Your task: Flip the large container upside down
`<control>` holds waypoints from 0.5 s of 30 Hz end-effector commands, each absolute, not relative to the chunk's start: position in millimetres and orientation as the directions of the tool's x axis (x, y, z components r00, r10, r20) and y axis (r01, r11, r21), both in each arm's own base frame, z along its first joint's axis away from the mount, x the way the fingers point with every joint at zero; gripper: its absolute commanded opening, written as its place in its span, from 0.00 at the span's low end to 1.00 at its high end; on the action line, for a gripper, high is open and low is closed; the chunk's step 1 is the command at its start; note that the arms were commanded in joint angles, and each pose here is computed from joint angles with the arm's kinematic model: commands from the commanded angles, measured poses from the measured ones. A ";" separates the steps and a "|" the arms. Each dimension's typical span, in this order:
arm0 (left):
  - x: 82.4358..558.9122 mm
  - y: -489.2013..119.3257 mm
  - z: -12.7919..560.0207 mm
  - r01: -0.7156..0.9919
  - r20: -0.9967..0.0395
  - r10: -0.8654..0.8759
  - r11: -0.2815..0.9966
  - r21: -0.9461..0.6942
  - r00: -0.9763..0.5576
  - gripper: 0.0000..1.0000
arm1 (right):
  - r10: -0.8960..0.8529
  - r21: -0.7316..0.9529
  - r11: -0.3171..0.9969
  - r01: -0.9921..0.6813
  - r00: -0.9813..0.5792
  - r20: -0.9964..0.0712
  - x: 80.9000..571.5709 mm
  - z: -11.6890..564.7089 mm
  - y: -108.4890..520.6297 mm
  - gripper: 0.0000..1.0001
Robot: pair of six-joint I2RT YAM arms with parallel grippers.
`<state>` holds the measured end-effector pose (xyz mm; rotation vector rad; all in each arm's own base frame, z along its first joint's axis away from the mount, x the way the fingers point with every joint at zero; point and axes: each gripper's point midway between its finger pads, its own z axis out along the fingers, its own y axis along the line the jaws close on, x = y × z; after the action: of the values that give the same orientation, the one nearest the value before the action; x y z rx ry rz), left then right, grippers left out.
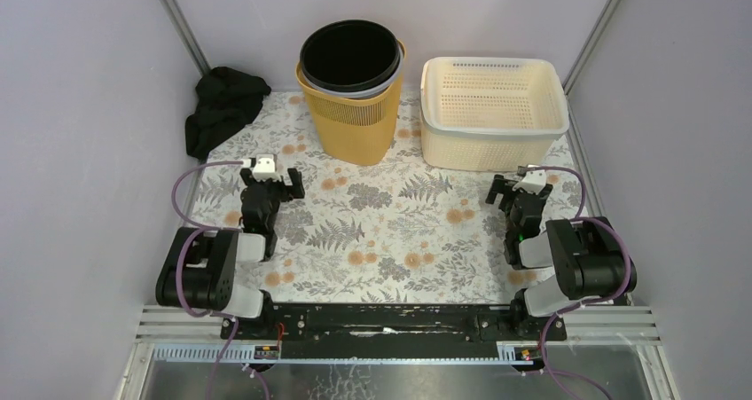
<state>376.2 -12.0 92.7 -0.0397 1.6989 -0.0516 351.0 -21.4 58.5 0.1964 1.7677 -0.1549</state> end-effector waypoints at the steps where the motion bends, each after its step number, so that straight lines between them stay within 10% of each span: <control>1: 376.3 -16.7 115.2 0.043 -0.992 -0.032 0.998 -0.037 -0.119 1.00 | 0.055 0.028 0.968 0.251 -0.102 -0.993 356.9 92.5 -26.6 0.99; 15: 350.2 -82.4 141.4 0.167 -0.989 0.096 0.983 0.076 -0.115 1.00 | 0.254 0.242 0.963 0.116 -0.101 -0.962 344.6 151.6 8.5 0.99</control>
<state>351.3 -80.8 122.0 0.1807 1.7103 -0.1342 340.2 -11.3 122.8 0.2498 1.6920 -0.0381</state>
